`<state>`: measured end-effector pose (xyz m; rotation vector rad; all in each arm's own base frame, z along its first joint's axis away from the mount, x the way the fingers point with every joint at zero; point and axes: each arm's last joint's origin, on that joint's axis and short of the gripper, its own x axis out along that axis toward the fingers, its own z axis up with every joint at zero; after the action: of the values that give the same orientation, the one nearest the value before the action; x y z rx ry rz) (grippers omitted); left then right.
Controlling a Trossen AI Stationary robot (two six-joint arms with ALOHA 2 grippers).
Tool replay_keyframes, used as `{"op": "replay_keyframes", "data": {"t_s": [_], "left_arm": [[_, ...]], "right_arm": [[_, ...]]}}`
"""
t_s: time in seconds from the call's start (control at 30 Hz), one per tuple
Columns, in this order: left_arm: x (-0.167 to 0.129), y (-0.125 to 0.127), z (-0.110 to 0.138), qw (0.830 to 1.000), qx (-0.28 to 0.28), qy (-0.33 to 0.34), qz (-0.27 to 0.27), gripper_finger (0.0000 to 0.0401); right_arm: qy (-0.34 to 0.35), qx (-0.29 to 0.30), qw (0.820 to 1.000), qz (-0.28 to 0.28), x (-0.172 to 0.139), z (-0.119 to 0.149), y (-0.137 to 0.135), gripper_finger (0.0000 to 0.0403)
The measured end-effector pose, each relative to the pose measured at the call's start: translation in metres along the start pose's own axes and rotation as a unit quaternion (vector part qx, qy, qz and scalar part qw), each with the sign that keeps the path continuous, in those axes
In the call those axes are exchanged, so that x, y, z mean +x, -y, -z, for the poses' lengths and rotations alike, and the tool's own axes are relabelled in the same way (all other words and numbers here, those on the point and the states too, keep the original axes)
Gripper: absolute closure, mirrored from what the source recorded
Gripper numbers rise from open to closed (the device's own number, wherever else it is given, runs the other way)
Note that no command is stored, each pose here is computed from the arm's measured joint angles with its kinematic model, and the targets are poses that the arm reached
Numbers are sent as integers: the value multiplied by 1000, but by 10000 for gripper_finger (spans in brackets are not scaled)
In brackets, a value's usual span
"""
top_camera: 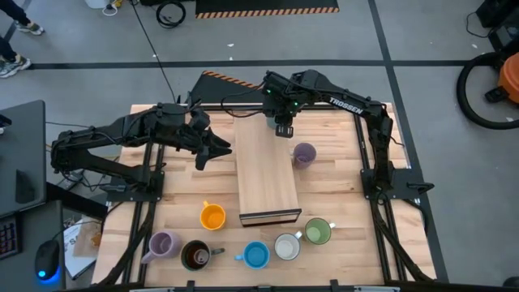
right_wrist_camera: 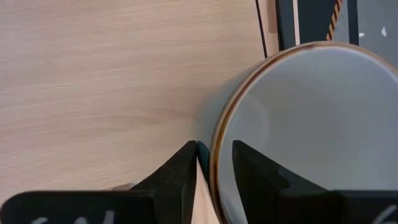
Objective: Place coffee mugs
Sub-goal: Put the light blue mug on the shelf, then put the yellow mug on the shelf
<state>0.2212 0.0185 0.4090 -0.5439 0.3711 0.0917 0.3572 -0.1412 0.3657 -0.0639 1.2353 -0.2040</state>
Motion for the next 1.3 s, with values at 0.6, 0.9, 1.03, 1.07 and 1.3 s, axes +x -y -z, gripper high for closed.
{"op": "replay_keyframes", "data": {"t_s": [0.6, 0.9, 1.03, 1.07, 1.3], "left_arm": [[0, 0, 1, 1000, 0, -3, -2, 260], [0, 0, 1, 1000, -4, -9, 8, 260], [0, 1, 2, 1000, -4, -13, 16, 260], [0, 2, 2, 1000, -3, -14, 17, 260], [0, 2, 2, 1000, 3, -14, 16, 260]], "right_arm": [[40, 24, 998, -35, -1, -7, -4, 292], [77, 17, 996, -51, -2, -13, -4, 292], [73, 14, 996, -51, -2, -12, -4, 293], [73, 13, 996, -49, -2, -12, -4, 293], [77, 10, 996, -42, -8, -10, -4, 285]]}}
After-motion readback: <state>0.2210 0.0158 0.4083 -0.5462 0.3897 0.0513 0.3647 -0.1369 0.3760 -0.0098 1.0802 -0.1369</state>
